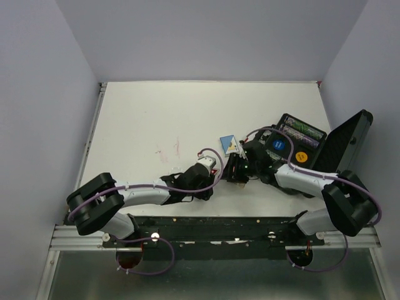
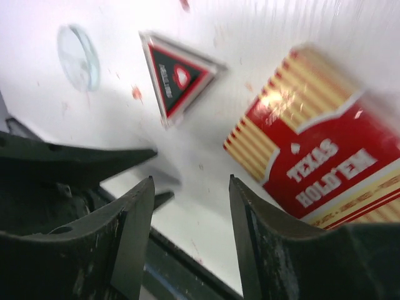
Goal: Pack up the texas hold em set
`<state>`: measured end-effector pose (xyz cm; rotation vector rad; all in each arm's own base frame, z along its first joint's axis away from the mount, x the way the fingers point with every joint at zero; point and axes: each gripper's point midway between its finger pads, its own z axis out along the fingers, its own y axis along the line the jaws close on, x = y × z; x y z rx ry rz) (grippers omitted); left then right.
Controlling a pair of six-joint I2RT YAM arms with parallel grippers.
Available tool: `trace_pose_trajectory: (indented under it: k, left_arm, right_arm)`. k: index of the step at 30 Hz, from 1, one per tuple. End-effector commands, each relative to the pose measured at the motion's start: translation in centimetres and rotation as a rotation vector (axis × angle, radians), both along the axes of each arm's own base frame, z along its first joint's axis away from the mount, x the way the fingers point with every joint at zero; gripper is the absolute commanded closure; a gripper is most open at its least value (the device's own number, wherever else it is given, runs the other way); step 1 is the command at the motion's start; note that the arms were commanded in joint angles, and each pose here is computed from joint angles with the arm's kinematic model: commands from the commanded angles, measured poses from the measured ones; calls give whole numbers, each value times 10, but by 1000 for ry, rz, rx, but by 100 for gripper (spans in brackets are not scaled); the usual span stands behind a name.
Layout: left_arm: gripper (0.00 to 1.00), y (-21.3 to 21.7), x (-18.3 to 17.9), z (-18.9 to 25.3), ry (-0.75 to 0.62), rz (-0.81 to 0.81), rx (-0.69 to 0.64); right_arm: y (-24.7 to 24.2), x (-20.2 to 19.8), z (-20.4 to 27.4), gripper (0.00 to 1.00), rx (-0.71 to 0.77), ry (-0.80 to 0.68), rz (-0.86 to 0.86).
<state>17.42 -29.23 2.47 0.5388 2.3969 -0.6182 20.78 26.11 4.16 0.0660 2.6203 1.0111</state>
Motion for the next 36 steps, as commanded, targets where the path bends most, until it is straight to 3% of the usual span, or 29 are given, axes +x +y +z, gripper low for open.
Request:
trace_pose_trajectory:
  k: [1,8,13,30,36]
  left_arm:
    - [43,30,-29,-29,103,-41,114]
    - [18,24,-23,-7,31,-70,63]
    - [10,25,-17,14,-33,-75,42]
    - [7,13,-14,53,-65,-107,-53]
    - [9,-6,-7,78,-115,-158,-108]
  right_arm:
    - [-26,32,20,38,-189,-142,-78]
    - [-40,45,27,32,-261,-178,-125]
    - [-52,50,30,28,-311,-205,-157]
    - [-103,85,74,20,-539,-369,-255]
    - [-112,102,96,17,-548,-428,-284]
